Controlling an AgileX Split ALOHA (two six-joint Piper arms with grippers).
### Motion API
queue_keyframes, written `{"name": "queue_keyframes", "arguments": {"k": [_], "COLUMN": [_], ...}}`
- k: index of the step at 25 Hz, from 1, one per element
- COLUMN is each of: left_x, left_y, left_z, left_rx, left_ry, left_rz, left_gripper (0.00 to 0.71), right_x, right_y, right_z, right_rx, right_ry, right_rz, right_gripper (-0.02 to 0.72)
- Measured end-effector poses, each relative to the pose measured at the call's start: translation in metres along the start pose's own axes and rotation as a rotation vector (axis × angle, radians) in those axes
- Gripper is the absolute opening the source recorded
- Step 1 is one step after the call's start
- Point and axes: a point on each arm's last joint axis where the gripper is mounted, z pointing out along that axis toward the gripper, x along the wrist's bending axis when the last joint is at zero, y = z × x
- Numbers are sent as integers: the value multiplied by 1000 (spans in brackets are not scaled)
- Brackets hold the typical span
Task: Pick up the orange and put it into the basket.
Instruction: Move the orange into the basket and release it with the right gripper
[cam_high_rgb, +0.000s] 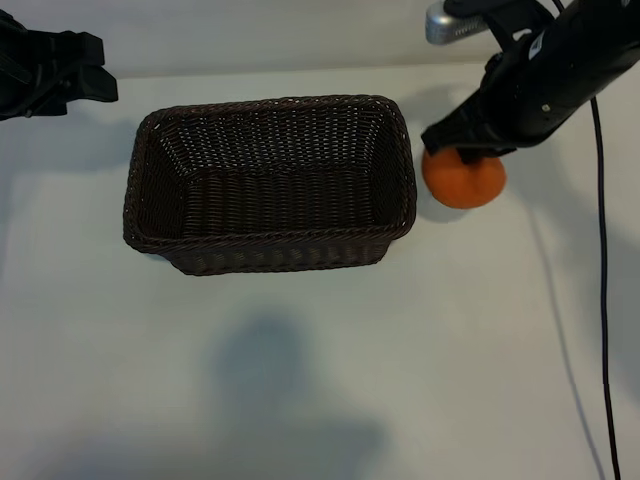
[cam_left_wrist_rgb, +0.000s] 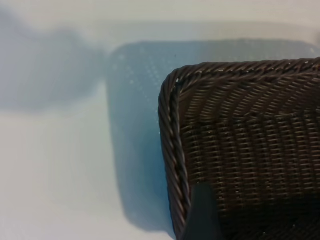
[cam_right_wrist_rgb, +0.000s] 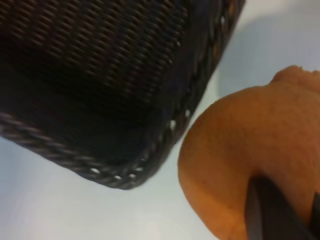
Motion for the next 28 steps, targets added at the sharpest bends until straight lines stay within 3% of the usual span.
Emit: {"name": "queue_keyframes", "arguments": {"k": [7, 12, 18, 28], "left_x": [0, 0, 0, 0], "left_y": [0, 0, 0, 0], "left_z": [0, 0, 0, 0], "left_rx": [0, 0, 0, 0], "left_ry": [-1, -1, -1, -1], "left_rz": [-2, -2, -1, 2], "left_gripper": [591, 591, 591, 590], "right_x": [31, 67, 80, 89], "right_y": [6, 10, 18, 52], "right_z": [-2, 0, -2, 30], "right_rx": [-41, -133, -242, -147], "right_ry": [122, 168, 183, 213], "right_rz": [-59, -134, -153, -180], "right_gripper": [47, 47, 47, 47]}}
